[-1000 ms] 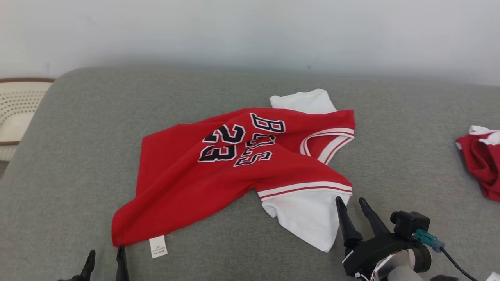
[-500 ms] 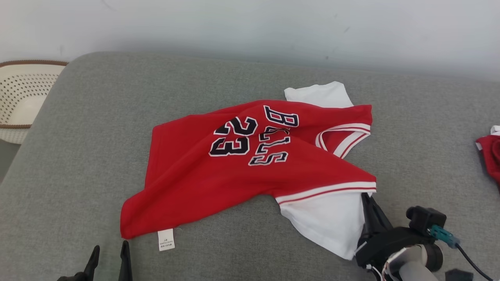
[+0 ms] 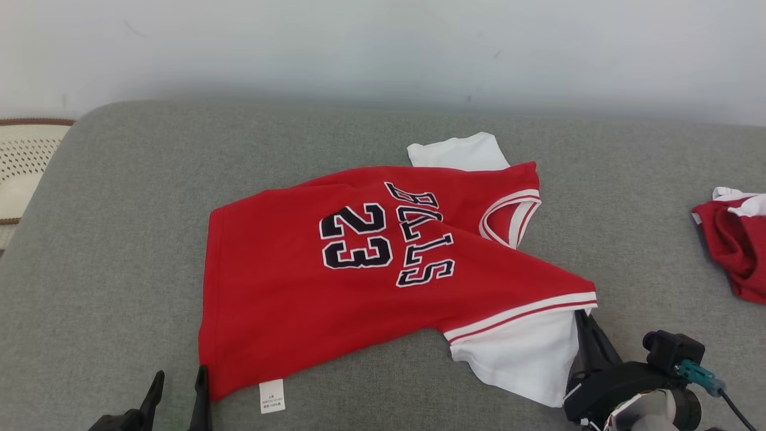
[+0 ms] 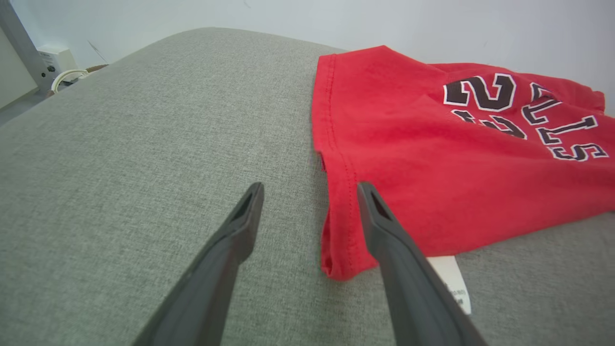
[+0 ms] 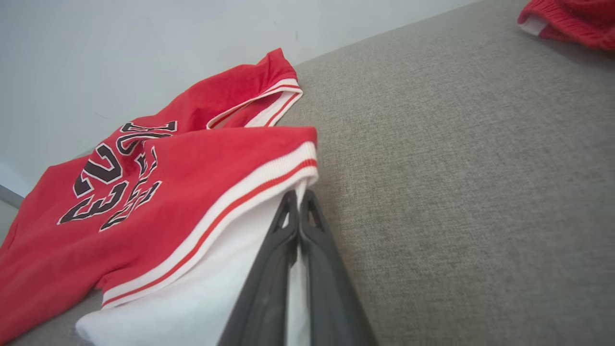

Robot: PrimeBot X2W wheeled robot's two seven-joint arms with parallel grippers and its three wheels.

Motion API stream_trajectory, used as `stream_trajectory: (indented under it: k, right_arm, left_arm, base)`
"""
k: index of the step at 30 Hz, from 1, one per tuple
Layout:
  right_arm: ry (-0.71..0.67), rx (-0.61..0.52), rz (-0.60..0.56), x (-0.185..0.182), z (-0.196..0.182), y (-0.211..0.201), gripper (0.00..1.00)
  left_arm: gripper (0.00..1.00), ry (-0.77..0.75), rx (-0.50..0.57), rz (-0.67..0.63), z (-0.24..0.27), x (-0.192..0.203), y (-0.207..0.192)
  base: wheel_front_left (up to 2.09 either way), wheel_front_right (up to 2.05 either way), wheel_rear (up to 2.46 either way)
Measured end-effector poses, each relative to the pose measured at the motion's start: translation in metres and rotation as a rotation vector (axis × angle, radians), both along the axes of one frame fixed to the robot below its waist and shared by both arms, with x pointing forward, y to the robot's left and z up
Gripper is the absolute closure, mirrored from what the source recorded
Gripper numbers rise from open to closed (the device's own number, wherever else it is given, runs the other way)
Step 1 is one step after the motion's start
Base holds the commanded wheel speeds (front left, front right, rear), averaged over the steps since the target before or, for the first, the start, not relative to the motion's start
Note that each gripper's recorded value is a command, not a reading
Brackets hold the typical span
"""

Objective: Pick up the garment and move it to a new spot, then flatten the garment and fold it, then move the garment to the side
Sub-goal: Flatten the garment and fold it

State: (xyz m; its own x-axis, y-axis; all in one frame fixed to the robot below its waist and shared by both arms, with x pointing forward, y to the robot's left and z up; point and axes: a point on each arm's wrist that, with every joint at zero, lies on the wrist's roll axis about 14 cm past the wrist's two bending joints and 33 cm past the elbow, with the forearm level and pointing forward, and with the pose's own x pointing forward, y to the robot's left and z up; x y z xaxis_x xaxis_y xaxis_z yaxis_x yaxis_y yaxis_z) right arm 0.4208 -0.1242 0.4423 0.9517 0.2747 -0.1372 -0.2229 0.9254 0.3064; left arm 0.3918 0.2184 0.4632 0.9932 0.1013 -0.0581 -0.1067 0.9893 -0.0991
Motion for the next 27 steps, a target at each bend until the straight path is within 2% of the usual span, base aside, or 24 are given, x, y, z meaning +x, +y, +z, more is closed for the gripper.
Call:
stream_trajectory:
  k: [2,3,10,19,27]
  right_arm:
    - [0.001,-0.008,-0.008,-0.002,0.0,-0.004,1.0]
    - [-0.009,-0.014,-0.032,-0.002,0.003,-0.012,0.0]
    - [-0.064,-0.111,-0.104,-0.016,0.013,-0.042,0.0]
    - [-0.078,-0.163,-0.056,-0.054,0.009,-0.03,0.0]
    - [-0.199,-0.219,-0.026,-0.053,0.041,-0.021,0.0]
  left_arm:
    - [0.0,-0.006,-0.002,-0.008,0.002,0.001,-0.002]
    - [0.0,-0.006,-0.001,-0.014,0.002,0.001,-0.004]
    - [0.0,0.004,-0.006,-0.018,-0.001,-0.01,-0.006]
    - [0.0,-0.038,0.03,-0.02,0.014,-0.015,-0.012]
    - [0.0,-0.074,0.075,-0.038,0.025,-0.017,-0.02]
  base:
    - [0.0,0.0,0.0]
    - [0.0,0.0,0.0]
    - [0.0,0.0,0.0]
    - [0.0,0.0,0.0]
    - [0.0,0.0,0.0]
